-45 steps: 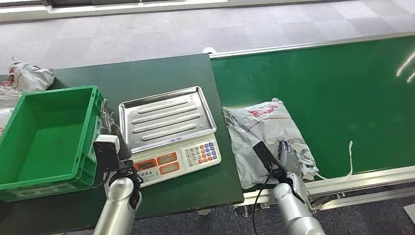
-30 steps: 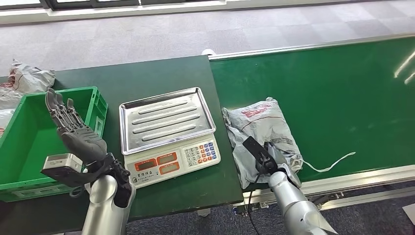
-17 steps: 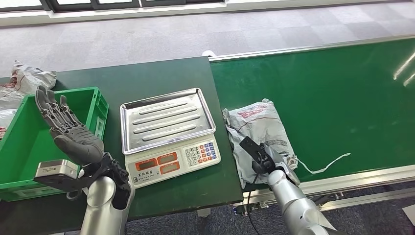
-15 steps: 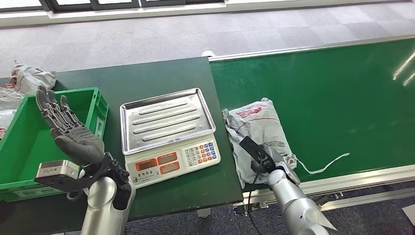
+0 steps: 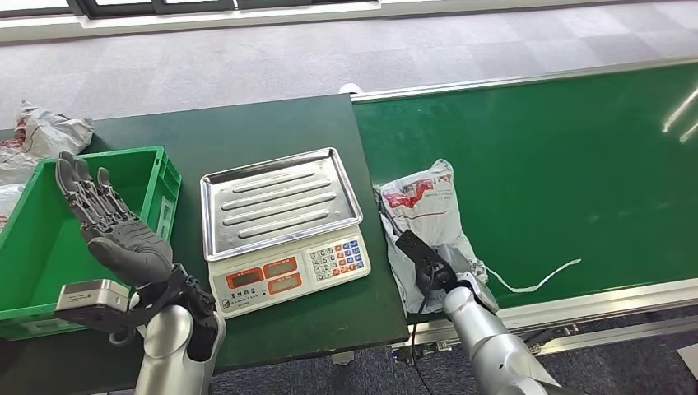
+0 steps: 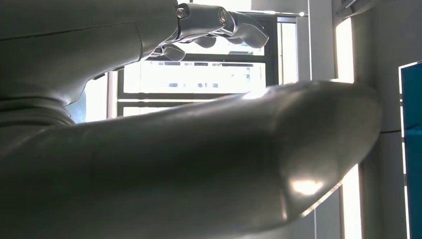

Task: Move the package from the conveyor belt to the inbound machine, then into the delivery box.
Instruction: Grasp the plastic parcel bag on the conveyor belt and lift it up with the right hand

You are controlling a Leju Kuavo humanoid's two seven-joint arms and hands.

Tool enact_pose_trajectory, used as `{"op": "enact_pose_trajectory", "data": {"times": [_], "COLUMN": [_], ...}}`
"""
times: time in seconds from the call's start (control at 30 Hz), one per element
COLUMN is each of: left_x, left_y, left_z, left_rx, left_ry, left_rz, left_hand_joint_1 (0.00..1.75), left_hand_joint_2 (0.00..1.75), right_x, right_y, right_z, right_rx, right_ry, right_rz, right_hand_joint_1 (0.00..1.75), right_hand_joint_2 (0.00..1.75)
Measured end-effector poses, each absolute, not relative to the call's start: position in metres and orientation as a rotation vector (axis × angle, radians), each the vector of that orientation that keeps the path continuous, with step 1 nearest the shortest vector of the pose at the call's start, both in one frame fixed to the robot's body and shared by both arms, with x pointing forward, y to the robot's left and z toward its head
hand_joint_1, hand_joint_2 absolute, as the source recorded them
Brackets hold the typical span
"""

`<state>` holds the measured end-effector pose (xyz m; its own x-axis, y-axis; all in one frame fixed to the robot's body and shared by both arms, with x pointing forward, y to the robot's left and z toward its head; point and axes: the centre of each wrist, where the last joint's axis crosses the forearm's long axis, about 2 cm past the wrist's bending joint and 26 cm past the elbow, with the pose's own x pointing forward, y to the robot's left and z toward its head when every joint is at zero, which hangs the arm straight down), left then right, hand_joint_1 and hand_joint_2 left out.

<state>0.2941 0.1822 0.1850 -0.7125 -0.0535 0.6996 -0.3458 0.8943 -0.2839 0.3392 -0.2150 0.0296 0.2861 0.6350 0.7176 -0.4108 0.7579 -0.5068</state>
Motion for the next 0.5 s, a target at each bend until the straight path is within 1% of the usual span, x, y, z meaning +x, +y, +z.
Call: {"op": "enact_pose_trajectory", "data": {"times": [0.13, 0.23, 0.3, 0.37, 0.5], "left_x": [0.290, 0.286, 0.283, 0.281, 0.280], "left_y": [0.185, 0.189, 0.192, 0.193, 0.194], "left_z": [0.183, 0.181, 0.179, 0.177, 0.175], "left_rx": [0.304, 0.336, 0.355, 0.364, 0.381], "left_ry": [-2.327, -2.321, -2.316, -2.311, -2.303], "left_rz": [0.510, 0.514, 0.517, 0.515, 0.518], "left_hand_joint_1": [0.00, 0.00, 0.00, 0.00, 0.00], "left_hand_joint_2": [0.00, 0.00, 0.00, 0.00, 0.00], "right_x": [0.343, 0.351, 0.356, 0.357, 0.342], "right_y": [-0.207, -0.200, -0.200, -0.207, -0.223], "right_z": [0.036, 0.049, 0.065, 0.088, 0.145], "right_rx": [-0.328, -0.440, -0.586, -0.772, -1.015], "right_ry": [-1.166, -1.362, -1.521, -1.672, -1.944], "right_rz": [0.766, 0.690, 0.540, 0.332, 0.021], "right_hand_joint_1": [1.75, 1.75, 1.75, 1.75, 1.75], "right_hand_joint_2": [1.75, 1.75, 1.75, 1.75, 1.75]}}
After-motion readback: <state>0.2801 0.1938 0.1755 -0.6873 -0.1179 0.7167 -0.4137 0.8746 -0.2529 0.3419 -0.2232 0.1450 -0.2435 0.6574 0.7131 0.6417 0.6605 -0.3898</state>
